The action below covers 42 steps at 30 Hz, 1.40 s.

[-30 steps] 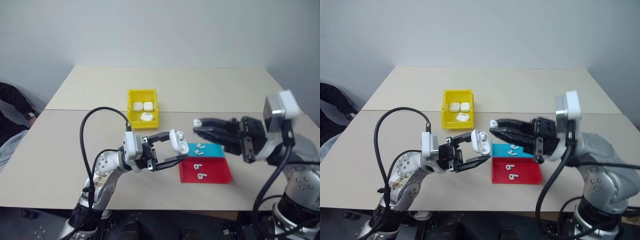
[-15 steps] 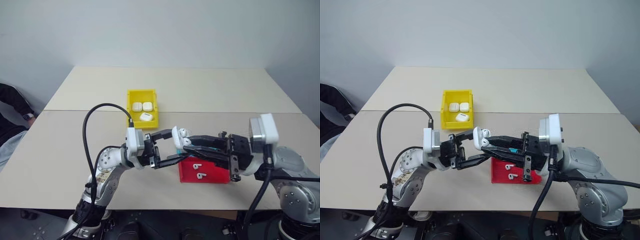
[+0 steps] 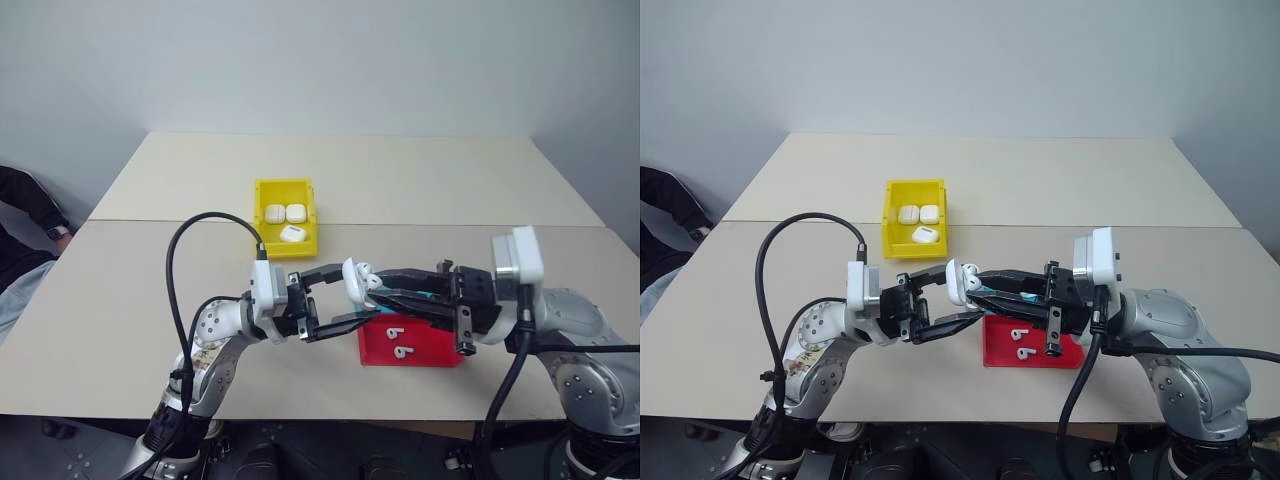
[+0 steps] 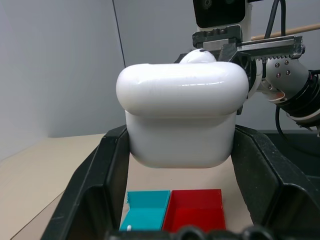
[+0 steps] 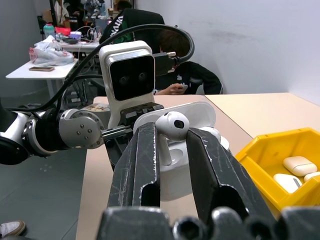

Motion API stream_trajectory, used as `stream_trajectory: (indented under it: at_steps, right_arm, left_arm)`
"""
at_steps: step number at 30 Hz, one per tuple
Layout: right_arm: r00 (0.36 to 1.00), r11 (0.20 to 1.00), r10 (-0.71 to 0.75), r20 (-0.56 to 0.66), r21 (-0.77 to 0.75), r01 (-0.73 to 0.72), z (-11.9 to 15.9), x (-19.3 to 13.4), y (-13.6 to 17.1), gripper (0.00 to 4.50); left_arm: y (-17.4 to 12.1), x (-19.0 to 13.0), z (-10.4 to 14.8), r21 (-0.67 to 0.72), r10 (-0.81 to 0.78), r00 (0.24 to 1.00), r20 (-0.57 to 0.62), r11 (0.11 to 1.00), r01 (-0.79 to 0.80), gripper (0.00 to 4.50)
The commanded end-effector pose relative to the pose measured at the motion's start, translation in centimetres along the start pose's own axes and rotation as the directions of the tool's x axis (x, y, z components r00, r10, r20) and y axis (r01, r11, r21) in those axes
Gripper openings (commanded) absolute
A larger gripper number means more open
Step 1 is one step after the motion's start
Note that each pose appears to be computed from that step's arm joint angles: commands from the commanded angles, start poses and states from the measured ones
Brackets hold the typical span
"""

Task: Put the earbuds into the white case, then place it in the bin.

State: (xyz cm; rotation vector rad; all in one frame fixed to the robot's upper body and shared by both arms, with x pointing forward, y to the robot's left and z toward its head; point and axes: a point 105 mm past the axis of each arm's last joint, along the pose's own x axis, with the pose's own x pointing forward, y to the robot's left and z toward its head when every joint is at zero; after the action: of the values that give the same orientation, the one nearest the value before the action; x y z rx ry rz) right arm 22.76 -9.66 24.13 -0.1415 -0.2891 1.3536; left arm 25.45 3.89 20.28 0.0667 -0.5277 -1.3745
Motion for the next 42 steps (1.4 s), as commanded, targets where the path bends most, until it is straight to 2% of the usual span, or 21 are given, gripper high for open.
stream_trajectory:
  at_steps: [1,6,12,16,17,19,30,34,38,42]
  right_arm:
    - [1.0,0.999,0.02,0.005,-0.041,-0.02,0.5,0.1,0.3,0.61]
    - [0.999,0.998,0.05,-0.006,-0.049,-0.05,0.3,0.0,0.8,0.61]
    - [0.998,0.996,0.018,-0.066,-0.084,-0.024,-0.8,0.0,0.5,0.61]
    - [0.998,0.997,0.028,-0.056,-0.074,-0.032,-0.6,-0.1,0.7,0.61]
    - [0.998,0.997,0.035,-0.052,-0.073,-0.039,-0.5,-0.1,0.8,1.34]
    - [0.998,0.996,-0.001,-0.062,-0.093,-0.005,-0.6,-0.1,0.4,1.91]
    - [0.996,0.99,-0.034,-0.079,-0.142,0.023,-0.1,-1.1,-0.2,1.91]
    - [0.997,0.98,-0.054,-0.062,-0.195,0.041,1.7,-1.9,-1.0,1.91]
    - [0.997,0.971,-0.02,-0.08,-0.24,0.0,3.5,-1.3,-1.3,1.91]
    - [0.99,0.968,0.028,-0.139,-0.241,-0.062,4.5,0.2,-2.0,0.99]
  left_arm:
    - [0.0,0.2,1.1,0.052,-0.004,0.999,0.033,0.999,0.002,2.76]
    - [0.0,0.2,1.0,0.055,-0.001,0.999,0.032,0.998,0.0,2.76]
    - [0.1,0.3,1.0,0.055,0.003,0.999,0.038,0.998,-0.005,2.76]
    - [0.1,0.3,0.9,0.056,0.001,0.999,0.037,0.998,-0.003,2.76]
    - [0.1,0.3,0.9,0.056,0.0,0.999,0.037,0.998,-0.002,2.76]
    - [0.1,0.3,0.9,0.055,0.0,0.999,0.037,0.998,-0.002,2.76]
    - [0.3,0.3,0.6,0.059,0.001,1.0,0.03,0.998,-0.003,2.76]
    - [0.4,0.3,0.2,0.059,0.003,1.0,0.014,0.998,-0.004,2.76]
    - [0.5,0.6,-0.5,0.068,-0.014,1.0,-0.015,0.998,0.015,2.76]
    - [1.0,1.1,-1.8,0.102,-0.022,0.996,-0.09,0.994,0.032,2.76]
